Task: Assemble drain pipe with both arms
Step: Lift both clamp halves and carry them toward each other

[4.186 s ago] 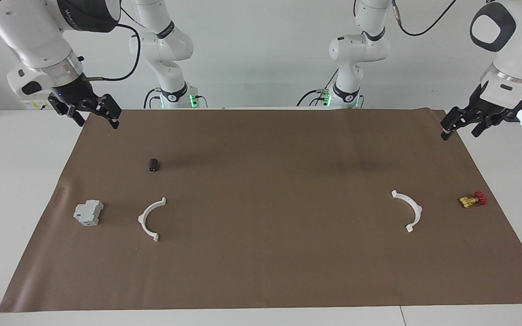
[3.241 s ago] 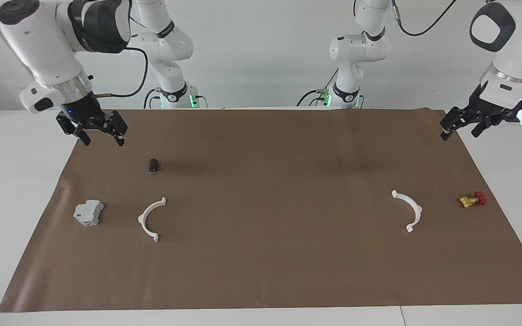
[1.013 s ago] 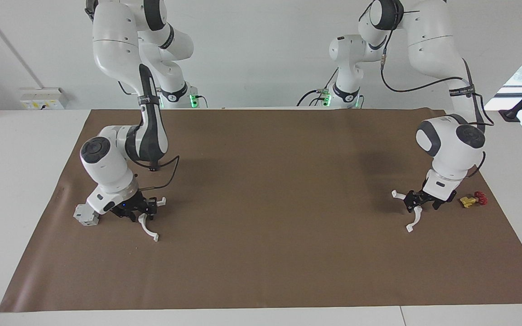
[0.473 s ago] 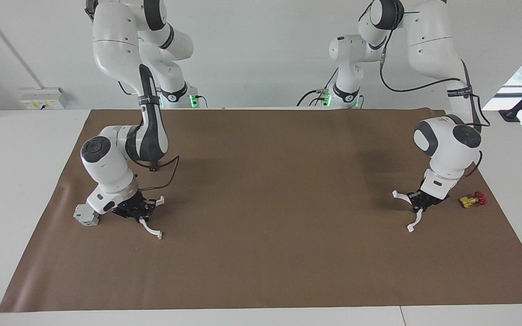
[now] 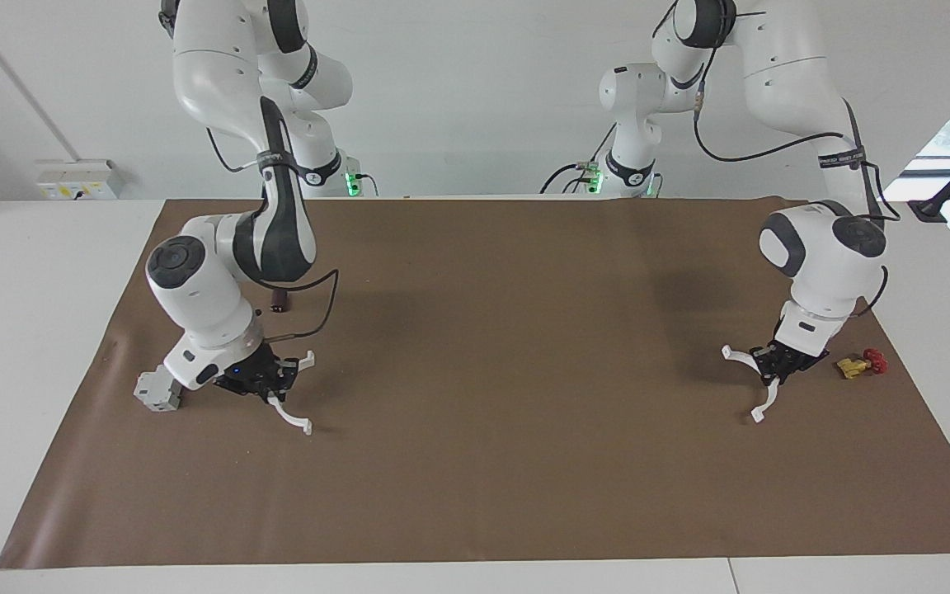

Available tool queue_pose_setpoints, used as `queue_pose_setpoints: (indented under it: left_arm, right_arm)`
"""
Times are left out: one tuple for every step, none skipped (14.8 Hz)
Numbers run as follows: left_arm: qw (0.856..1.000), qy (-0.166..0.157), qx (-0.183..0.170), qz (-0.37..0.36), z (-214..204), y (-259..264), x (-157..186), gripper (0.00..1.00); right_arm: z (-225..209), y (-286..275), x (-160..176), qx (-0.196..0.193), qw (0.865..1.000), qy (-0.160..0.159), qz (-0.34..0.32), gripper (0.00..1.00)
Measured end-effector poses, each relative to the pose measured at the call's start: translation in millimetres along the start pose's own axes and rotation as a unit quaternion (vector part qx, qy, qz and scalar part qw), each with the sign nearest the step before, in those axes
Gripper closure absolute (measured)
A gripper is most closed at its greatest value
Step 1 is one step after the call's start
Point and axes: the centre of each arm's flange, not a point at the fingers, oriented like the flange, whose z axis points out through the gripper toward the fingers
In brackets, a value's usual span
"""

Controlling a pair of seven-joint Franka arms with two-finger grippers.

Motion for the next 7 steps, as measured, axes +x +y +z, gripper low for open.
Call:
queue_pose_setpoints:
  left_arm:
    - [1.0,0.001,-0.001,0.0,-8.6,-0.4,0.1,0.79]
    - [1.0,0.0,-0.002,-0.001,-16.0,-0.8,-0.4,0.79]
    - [1.0,-0.002,-0.003,-0.001,-23.3,-1.2,-1.2,0.79]
    - [1.0,-0.003,-0.004,-0.002,-31.0,-1.5,-1.8,0.79]
    - [1.0,-0.002,-0.005,-0.001,-37.1,-1.0,-2.2,0.79]
    - [1.0,-0.002,-0.006,0.0,-41.4,1.4,-2.3,0.79]
    - [1.0,-0.001,-0.007,0.004,-43.2,6.5,-1.8,0.79]
  right_arm:
    - [-5.4,-29.7,-4.5,0.002,1.0,0.002,0.013,0.78]
    - [-8.0,-54.6,-9.5,0.005,1.0,0.004,0.024,0.78]
    - [-8.4,-78.6,-15.7,0.007,0.999,0.005,0.033,0.78]
    - [-7.6,-101.3,-22.7,0.01,0.999,0.007,0.042,0.78]
    - [-5.7,-122.0,-28.9,0.014,0.998,0.013,0.052,0.78]
    - [-0.8,-143.1,-35.6,0.018,0.998,0.018,0.063,0.78]
    - [6.7,-165.5,-43.3,0.024,0.997,0.023,0.072,0.78]
